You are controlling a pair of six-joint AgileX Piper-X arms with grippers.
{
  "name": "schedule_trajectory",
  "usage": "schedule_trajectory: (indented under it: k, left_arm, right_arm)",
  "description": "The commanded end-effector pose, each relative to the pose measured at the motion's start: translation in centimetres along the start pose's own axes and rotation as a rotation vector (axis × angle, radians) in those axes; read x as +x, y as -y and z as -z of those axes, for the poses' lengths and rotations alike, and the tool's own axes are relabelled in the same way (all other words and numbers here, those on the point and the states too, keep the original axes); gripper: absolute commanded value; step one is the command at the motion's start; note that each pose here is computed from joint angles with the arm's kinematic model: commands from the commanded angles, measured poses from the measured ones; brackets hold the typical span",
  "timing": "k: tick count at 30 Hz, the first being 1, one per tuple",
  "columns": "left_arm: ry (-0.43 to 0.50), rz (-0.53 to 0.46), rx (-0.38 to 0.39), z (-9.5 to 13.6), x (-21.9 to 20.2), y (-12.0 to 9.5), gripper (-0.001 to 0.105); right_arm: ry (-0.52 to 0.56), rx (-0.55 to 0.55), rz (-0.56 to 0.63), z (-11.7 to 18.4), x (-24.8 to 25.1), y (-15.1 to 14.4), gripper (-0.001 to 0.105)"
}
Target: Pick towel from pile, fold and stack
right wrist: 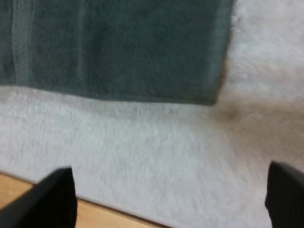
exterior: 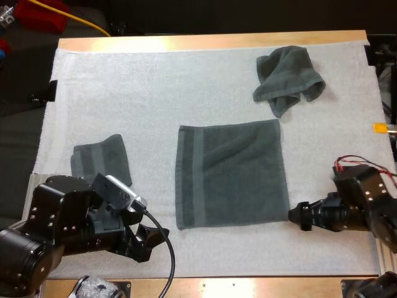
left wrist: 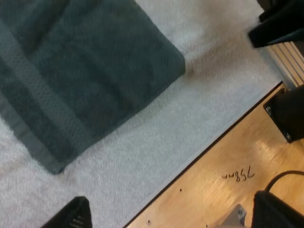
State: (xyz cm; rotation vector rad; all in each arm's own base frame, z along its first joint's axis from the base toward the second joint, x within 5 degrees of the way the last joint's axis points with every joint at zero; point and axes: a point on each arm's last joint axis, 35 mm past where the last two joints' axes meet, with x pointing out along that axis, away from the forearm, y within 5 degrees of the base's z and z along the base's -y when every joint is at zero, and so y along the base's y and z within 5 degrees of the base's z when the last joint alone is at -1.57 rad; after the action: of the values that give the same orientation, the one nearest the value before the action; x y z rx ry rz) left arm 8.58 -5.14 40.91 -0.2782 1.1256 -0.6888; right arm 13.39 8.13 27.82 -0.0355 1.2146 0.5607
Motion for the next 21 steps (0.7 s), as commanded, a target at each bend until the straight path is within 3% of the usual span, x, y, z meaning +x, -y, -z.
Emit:
schedule_trajectory:
  k: [1,11,21]
  left_arm:
    - [-0.014,0.011,-0.007,0.2,0.1,0.0,0.065]
    - [-0.027,0.048,-0.007,0.2,0.2,0.0,0.065]
    - [-0.028,0.053,-0.007,0.2,0.2,0.1,0.065]
  right_arm:
    - [0.014,0.007,-0.018,0.1,0.6,0.1,0.078]
    - [0.058,0.055,-0.050,1.7,5.5,1.5,0.078]
    - [0.018,0.082,-0.069,1.4,10.0,2.4,0.078]
